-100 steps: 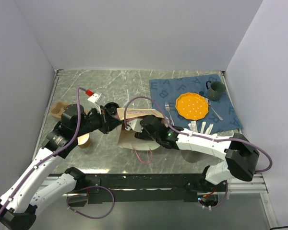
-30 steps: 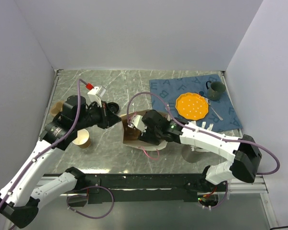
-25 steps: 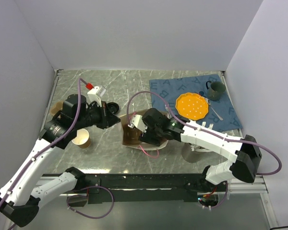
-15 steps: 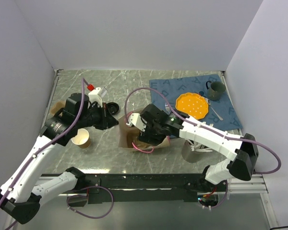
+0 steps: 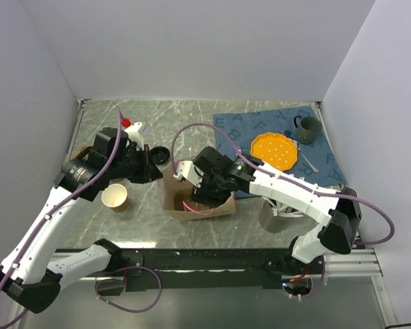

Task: Pack the takeout coffee

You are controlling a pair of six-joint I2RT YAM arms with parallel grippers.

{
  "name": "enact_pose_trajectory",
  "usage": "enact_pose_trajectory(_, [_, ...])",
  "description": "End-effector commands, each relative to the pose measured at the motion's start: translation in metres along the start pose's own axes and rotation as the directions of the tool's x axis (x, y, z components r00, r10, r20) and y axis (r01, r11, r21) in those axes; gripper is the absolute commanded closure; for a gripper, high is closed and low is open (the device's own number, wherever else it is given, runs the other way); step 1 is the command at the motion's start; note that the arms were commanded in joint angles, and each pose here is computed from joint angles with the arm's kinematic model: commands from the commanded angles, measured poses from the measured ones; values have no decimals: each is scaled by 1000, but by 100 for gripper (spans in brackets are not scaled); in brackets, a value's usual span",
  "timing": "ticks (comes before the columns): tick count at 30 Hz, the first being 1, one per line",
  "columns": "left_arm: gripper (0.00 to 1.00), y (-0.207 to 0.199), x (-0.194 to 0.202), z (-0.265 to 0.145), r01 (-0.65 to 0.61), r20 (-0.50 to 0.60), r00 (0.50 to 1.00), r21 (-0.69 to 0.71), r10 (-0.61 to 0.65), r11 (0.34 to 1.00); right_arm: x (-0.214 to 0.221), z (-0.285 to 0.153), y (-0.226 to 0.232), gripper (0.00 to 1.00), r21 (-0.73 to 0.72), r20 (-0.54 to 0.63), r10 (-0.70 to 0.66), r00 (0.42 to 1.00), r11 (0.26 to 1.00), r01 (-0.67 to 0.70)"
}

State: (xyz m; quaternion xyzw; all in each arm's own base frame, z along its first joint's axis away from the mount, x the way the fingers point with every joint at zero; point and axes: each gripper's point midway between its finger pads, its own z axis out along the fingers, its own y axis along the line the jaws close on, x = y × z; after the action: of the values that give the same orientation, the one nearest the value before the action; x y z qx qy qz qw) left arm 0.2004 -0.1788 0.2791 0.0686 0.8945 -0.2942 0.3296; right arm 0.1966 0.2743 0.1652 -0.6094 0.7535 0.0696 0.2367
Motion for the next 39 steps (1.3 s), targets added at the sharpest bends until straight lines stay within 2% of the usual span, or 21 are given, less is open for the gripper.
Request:
enact_pose_trajectory(1, [99, 9, -2, -7, -7, -24, 1000, -64, 5, 998, -21, -18, -4, 16, 8, 55, 10, 998, 1000, -11])
enact_pose_trajectory(11, [99, 7, -14, -14, 3, -26, 1000, -101, -5, 995, -25, -34, 6, 17, -45, 72, 0, 997, 999, 3])
enact_pose_trajectory(17, [99, 11, -16, -14, 7, -29, 1000, -130, -11, 991, -34, -44, 9, 21, -52, 100, 2, 995, 999, 3])
enact_pose_trajectory(25, [99, 12, -18, -10, 16, -38, 999, -142, -22, 990, -42, -53, 16, 22, -84, 145, 19, 989, 996, -7])
enact_pose_trajectory(28, [98, 11, -20, -10, 19, -37, 999, -140, -24, 990, -42, -53, 21, 24, -115, 152, 20, 988, 993, -2])
enact_pose_trajectory(32, [98, 7, -22, -9, 31, -47, 998, -133, -38, 991, -43, -48, 31, 39, -163, 162, 18, 987, 987, 9])
enact_pose_trajectory(39, [97, 9, -20, -8, 43, -72, 996, -154, -54, 987, -57, -50, 43, 39, -212, 239, -11, 971, 975, 63])
